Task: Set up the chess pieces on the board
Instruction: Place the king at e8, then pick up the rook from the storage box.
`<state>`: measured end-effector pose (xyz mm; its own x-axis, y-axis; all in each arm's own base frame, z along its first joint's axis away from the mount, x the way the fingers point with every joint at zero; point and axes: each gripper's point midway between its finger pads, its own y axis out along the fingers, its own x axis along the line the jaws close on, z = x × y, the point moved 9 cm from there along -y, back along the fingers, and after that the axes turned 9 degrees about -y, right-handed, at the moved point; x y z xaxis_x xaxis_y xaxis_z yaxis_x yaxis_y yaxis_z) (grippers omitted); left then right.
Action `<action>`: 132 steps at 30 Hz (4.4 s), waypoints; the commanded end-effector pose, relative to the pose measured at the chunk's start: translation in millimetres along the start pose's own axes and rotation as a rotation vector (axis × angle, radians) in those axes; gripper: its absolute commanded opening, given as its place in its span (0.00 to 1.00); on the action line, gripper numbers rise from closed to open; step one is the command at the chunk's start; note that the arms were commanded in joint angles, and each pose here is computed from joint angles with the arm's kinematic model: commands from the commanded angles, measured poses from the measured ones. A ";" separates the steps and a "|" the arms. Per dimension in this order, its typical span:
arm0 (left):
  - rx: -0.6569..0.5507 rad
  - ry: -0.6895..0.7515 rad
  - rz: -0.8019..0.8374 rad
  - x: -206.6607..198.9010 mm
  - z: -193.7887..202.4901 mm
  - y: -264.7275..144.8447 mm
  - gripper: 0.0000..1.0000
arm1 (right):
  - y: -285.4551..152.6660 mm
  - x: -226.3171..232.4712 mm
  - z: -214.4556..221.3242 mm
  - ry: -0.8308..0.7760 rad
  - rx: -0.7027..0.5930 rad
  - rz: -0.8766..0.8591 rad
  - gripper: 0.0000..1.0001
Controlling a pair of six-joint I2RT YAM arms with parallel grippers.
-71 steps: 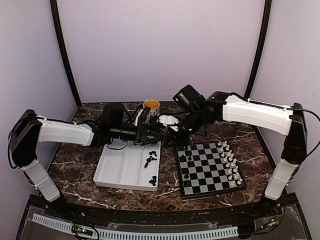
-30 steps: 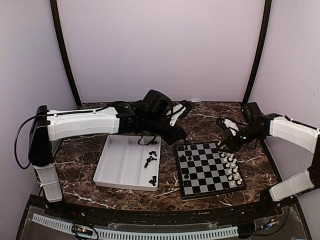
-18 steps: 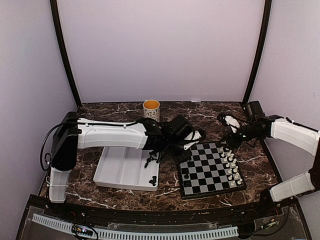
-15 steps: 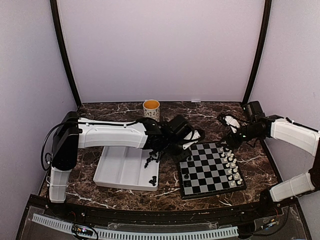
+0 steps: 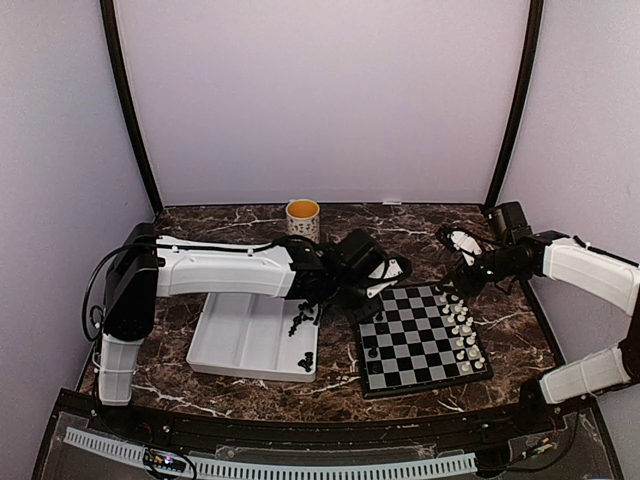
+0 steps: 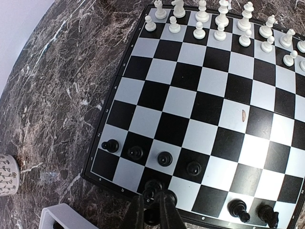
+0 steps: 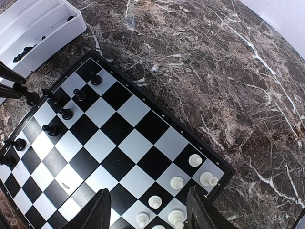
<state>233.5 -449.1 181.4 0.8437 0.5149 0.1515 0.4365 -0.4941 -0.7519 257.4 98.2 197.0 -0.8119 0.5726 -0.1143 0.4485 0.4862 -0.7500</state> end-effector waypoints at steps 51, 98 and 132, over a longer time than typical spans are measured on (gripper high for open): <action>0.037 0.056 0.036 -18.7 2.2 -2.0 0.31 | 3.4 -1.3 0.6 -0.002 -0.008 -0.014 0.58; 0.267 -0.127 -0.152 147.2 80.9 27.1 0.21 | 9.1 -1.9 4.6 -0.003 0.018 -0.023 0.59; 0.356 -0.113 -0.072 147.5 95.7 48.9 0.30 | 15.6 -3.4 8.6 0.007 0.048 -0.030 0.59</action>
<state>351.0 -334.7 113.1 0.7538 0.6129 0.2368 0.4295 -0.1869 -0.8835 262.2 99.2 180.5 -0.8214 0.5643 -0.0831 0.4025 0.4703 -0.7853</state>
